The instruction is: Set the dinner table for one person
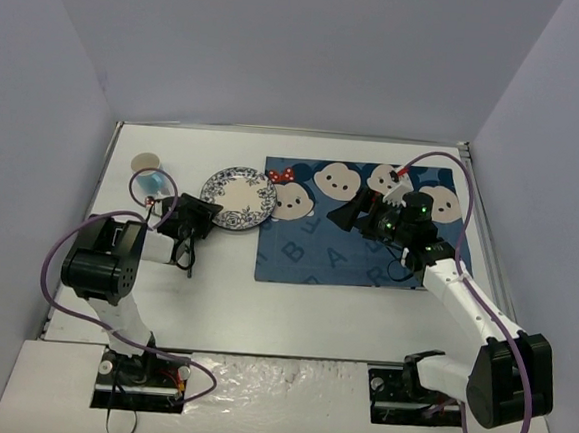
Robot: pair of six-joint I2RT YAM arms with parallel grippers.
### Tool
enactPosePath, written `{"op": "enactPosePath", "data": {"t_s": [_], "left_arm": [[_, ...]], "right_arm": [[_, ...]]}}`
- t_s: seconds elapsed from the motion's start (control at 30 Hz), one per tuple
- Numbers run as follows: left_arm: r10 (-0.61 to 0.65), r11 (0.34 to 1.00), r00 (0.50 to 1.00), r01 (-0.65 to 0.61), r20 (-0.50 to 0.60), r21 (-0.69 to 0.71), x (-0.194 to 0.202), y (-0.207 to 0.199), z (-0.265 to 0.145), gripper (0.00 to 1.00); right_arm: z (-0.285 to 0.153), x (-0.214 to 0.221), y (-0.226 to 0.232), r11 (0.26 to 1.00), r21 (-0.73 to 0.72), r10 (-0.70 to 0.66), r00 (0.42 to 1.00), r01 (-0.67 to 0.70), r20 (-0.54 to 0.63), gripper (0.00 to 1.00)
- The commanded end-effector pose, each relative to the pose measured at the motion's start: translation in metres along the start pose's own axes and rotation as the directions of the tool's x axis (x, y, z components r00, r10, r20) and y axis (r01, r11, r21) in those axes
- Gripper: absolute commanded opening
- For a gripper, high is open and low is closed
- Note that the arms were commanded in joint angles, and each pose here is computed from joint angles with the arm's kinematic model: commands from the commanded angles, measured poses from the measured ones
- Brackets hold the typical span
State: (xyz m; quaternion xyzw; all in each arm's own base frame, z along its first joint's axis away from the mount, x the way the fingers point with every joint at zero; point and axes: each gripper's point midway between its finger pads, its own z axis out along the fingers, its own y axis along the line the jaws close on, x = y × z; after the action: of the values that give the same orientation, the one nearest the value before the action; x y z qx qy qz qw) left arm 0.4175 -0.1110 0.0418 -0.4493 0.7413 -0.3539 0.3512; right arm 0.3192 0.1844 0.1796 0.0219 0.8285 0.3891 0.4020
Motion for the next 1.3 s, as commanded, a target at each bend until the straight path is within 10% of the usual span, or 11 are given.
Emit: {"op": "enactPosePath", "data": {"t_s": [0.0,0.1,0.73,1.27], "left_arm": [[0.029,0.999,1.000,-0.029,0.004,-0.031,0.000,0.007,0.009,0.30],[0.028,0.999,1.000,-0.028,0.009,-0.029,-0.001,0.006,0.008,0.01],[0.132,0.889,0.991,-0.110,-0.018,0.445,-0.018,-0.188,-0.080,0.00],[0.410,0.754,0.852,-0.115,-0.327,0.647,0.182,-0.273,-0.046,0.00]], "right_arm": [[0.001,-0.014,0.012,0.998,-0.043,-0.047,0.998,0.049,0.048,0.97],[0.001,-0.014,0.013,0.998,-0.043,-0.047,0.998,0.049,0.048,0.97],[-0.024,-0.051,0.053,0.989,-0.094,-0.103,0.986,0.116,0.130,0.97],[-0.065,-0.089,0.067,0.981,-0.034,-0.179,0.955,0.192,0.236,1.00]]}}
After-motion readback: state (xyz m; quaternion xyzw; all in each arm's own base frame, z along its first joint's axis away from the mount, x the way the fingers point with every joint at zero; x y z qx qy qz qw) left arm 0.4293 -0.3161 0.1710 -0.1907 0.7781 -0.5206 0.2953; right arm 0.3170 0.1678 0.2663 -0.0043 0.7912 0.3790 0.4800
